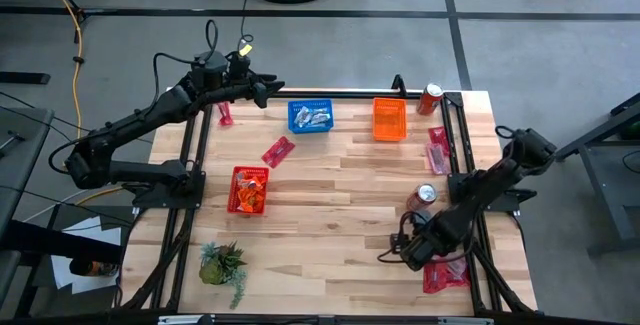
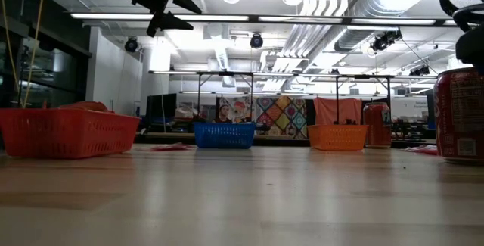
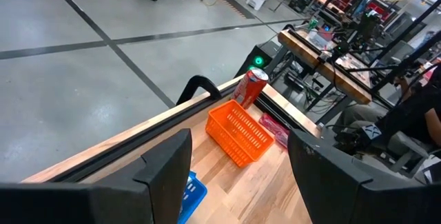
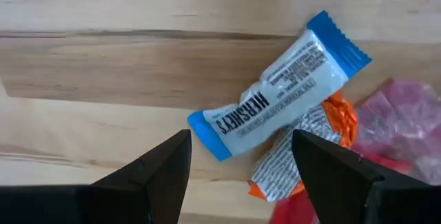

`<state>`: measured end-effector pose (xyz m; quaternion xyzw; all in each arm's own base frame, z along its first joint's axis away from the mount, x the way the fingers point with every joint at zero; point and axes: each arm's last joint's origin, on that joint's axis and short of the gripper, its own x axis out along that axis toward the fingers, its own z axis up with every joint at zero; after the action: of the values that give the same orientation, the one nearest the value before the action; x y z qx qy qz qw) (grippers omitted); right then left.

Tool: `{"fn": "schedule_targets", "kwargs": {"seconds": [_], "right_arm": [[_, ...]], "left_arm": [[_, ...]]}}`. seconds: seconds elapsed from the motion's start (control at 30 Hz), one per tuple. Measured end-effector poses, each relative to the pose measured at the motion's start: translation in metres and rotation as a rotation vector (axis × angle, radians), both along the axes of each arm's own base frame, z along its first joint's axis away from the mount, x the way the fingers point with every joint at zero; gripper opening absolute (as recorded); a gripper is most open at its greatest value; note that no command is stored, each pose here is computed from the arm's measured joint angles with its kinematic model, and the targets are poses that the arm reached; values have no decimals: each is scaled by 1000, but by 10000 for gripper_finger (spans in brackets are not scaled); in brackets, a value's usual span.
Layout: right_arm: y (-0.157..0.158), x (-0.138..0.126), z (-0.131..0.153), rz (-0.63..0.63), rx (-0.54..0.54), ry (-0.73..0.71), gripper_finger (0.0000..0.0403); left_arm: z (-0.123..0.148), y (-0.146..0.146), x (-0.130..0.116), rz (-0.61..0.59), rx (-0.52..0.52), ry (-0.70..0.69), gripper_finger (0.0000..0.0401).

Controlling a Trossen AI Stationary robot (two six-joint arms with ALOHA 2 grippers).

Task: Sort candy
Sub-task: Put the white candy pack into the blue basket

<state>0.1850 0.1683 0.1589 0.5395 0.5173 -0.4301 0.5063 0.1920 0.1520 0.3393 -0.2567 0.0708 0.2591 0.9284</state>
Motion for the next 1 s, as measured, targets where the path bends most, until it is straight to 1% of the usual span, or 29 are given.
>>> {"fn": "schedule_targets", "kwargs": {"seconds": [0.4, 0.5, 0.57, 0.63, 0.73, 0.83, 0.87, 0.9, 1.0], "right_arm": [[9, 11, -20, -2, -7, -17, 249], [8, 11, -20, -11, -7, -13, 238], [8, 11, -20, -13, -6, -6, 219], [7, 11, -20, -18, -9, 2, 189], [6, 10, -20, -16, -9, 22, 120], [7, 10, -20, 9, -2, 15, 34], [7, 11, -20, 26, 2, 6, 18], [8, 11, -19, 40, 9, -7, 13], [10, 10, -11, 84, 44, -43, 16]], "left_arm": [[0, 0, 0, 0, 0, 1, 227], [0, 0, 0, 0, 0, 1, 227], [0, 0, 0, 0, 0, 1, 227], [0, 0, 0, 0, 0, 1, 227], [0, 0, 0, 0, 0, 1, 227], [0, 0, 0, 0, 0, 1, 227], [0, 0, 0, 0, 0, 1, 227], [0, 0, 0, 0, 0, 1, 227], [0, 0, 0, 0, 0, 1, 227]]}}
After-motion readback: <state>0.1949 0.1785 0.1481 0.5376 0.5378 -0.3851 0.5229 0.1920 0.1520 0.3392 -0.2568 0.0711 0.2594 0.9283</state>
